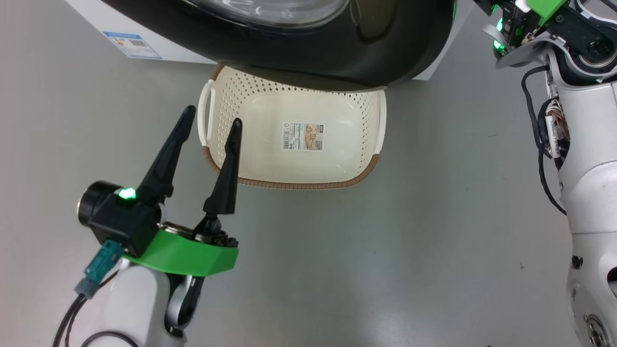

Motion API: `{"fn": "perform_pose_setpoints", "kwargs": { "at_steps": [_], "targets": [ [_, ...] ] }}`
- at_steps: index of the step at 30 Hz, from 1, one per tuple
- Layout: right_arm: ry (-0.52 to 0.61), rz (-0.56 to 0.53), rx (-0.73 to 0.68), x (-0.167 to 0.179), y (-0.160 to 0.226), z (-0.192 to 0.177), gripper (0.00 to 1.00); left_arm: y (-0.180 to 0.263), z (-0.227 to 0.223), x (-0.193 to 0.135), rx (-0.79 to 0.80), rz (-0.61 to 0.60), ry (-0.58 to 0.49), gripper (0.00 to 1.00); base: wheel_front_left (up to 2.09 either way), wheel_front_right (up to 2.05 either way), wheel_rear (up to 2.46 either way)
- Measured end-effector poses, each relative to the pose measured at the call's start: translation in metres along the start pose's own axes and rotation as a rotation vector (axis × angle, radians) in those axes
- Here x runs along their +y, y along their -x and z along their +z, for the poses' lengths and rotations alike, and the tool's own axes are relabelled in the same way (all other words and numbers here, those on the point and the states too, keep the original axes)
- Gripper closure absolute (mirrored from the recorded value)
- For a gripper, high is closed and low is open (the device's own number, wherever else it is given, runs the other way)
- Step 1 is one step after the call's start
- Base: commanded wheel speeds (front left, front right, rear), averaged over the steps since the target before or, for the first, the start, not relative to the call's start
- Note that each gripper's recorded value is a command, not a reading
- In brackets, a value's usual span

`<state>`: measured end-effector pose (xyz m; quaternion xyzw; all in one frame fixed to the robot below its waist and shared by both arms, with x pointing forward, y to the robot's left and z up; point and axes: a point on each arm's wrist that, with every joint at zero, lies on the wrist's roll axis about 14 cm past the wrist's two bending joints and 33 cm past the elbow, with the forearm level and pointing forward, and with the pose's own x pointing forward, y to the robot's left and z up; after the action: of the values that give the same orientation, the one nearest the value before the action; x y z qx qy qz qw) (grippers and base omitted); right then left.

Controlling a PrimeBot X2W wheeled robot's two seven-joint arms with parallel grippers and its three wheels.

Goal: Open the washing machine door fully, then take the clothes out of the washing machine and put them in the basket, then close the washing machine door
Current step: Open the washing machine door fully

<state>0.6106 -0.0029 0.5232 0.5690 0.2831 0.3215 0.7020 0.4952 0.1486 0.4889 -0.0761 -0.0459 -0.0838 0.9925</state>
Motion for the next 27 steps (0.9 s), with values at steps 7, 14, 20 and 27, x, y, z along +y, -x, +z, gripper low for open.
{"fn": "perform_pose_setpoints", "kwargs": {
  "at_steps": [7,14,20,27],
  "targets": [
    [0.052,-0.051,-0.138,-0.011,0.004,0.021,0.00,-0.002,-0.005,0.000,0.010,-0.007,-0.003,0.00,0.00,0.00,0.00],
    [0.238,-0.150,-0.375,-0.026,0.035,0.059,0.00,-0.004,-0.007,-0.003,0.011,-0.016,0.003,0.00,0.00,0.00,0.00],
    [0.464,-0.249,-0.501,-0.039,0.067,0.062,0.00,-0.007,-0.004,-0.001,0.001,-0.016,-0.001,0.00,0.00,0.00,0.00],
    [0.828,-0.334,-0.573,-0.039,0.097,0.061,0.00,-0.011,-0.003,-0.001,-0.008,-0.013,0.011,0.00,0.00,0.00,0.00]
  ]
}}
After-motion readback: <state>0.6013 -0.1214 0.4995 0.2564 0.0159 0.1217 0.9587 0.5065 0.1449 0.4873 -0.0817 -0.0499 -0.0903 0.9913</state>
